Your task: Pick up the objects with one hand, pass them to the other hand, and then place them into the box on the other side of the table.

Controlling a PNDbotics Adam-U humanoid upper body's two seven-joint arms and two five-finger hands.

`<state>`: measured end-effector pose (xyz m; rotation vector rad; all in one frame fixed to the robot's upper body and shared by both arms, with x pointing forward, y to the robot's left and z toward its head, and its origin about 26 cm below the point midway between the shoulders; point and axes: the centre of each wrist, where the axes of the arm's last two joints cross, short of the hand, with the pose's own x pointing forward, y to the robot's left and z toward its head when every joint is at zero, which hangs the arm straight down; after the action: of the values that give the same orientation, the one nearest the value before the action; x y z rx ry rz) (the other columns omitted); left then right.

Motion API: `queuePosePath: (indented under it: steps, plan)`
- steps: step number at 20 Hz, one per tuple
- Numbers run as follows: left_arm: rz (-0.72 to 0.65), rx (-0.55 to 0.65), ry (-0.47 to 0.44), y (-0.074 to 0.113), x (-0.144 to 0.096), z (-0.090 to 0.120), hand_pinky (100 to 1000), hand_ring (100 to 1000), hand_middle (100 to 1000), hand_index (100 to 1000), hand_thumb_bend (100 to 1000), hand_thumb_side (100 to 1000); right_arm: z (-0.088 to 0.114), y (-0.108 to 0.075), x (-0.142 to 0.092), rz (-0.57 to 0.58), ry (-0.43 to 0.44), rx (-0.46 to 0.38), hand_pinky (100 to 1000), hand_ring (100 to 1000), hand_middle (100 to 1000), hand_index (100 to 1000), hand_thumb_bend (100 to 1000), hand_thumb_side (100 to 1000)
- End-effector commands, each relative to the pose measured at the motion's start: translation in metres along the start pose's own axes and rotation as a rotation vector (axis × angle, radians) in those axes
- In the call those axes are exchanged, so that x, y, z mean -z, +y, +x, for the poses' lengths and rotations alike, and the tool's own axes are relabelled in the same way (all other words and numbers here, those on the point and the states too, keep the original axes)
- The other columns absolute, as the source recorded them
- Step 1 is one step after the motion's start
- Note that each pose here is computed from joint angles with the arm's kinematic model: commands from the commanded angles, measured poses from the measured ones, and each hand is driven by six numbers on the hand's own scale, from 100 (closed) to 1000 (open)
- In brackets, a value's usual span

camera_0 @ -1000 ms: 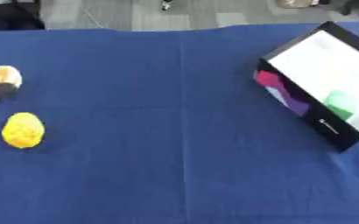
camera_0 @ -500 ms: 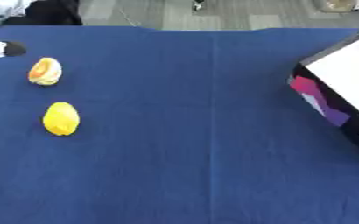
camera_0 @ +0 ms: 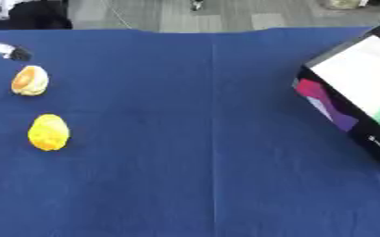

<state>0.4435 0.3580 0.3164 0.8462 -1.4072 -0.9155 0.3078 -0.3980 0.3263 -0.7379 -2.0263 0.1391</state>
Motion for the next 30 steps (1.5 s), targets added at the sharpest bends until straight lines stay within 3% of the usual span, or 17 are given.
queuePosePath:
  steps: [1,7,13,18,30]
  plan:
    - [-0.012,0.051,0.069,0.011,0.007,-0.005,809,778,739,803,941,287,0.012,-0.011,0.004,-0.047,-0.023,0.023,817,766,703,863,557,236]
    - [0.038,0.142,0.187,0.014,0.018,-0.003,814,792,743,805,898,225,0.008,-0.013,0.004,-0.072,-0.001,0.039,816,762,697,859,559,237]
    - [0.054,0.158,0.266,0.003,0.026,-0.010,815,797,749,802,858,203,0.003,-0.007,0.002,-0.052,0.012,0.040,816,760,693,858,562,239]
    - [0.029,0.196,0.302,-0.002,0.028,-0.017,815,804,754,795,786,100,0.000,0.001,-0.002,-0.016,0.016,0.030,817,759,689,857,569,240]
    - [0.045,0.220,0.406,-0.010,0.026,-0.044,818,812,755,795,718,100,-0.004,0.019,-0.007,0.056,0.028,0.007,818,757,686,855,581,244]
